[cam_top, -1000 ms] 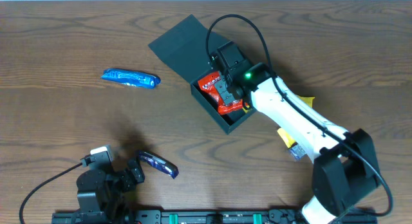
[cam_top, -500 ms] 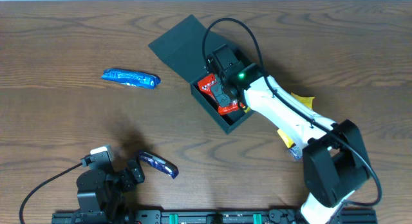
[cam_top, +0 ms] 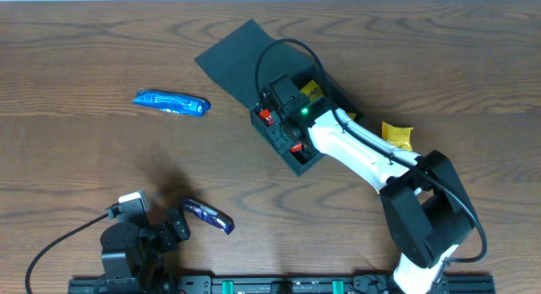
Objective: Pack container
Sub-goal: 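Push the red bag down beside the yellow bag with the right gripper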
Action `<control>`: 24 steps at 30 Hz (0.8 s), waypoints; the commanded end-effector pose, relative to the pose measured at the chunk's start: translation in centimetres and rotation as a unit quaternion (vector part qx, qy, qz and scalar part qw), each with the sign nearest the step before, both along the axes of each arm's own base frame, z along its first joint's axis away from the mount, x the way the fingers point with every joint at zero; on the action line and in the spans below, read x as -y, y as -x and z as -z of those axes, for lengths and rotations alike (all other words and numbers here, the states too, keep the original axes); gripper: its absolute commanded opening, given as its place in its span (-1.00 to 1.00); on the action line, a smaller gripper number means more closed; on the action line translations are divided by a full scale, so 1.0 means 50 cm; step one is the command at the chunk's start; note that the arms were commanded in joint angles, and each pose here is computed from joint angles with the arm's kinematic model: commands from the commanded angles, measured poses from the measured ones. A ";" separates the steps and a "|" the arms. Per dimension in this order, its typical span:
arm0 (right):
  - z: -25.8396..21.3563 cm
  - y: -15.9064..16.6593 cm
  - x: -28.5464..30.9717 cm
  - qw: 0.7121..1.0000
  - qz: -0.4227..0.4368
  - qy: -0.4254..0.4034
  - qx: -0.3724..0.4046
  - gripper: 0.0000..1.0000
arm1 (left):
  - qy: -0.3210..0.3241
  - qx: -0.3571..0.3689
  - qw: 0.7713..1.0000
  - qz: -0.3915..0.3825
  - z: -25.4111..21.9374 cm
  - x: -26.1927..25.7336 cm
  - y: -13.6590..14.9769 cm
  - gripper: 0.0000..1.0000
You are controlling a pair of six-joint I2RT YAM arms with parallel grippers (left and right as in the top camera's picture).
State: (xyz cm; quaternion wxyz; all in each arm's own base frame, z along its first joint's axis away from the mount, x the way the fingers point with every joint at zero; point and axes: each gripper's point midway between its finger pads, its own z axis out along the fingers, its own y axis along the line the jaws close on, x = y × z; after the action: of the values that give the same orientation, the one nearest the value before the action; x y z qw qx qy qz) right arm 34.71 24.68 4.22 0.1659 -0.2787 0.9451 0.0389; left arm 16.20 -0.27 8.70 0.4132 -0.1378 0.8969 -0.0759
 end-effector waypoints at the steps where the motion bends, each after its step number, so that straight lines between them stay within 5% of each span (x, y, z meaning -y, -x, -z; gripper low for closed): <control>1: 0.006 0.014 -0.012 1.000 -0.001 -0.007 -0.010 -0.98 | -0.003 -0.038 0.999 0.000 0.034 -0.001 0.022 0.91; 9: -0.098 0.003 0.014 0.999 0.015 -0.012 0.044 -0.97 | -0.003 -0.038 0.999 0.000 0.034 -0.001 0.022 0.91; 24: -0.043 -0.030 0.120 0.994 0.088 0.035 0.054 -0.97 | -0.003 -0.038 0.999 0.000 0.034 -0.001 0.022 0.91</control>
State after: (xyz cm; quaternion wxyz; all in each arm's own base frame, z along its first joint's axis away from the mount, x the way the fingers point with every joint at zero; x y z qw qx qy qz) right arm 36.80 19.48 7.86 0.2243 -0.2173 0.9498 -0.0183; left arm 16.20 -0.28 8.70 0.4132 -0.1377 0.8970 -0.0760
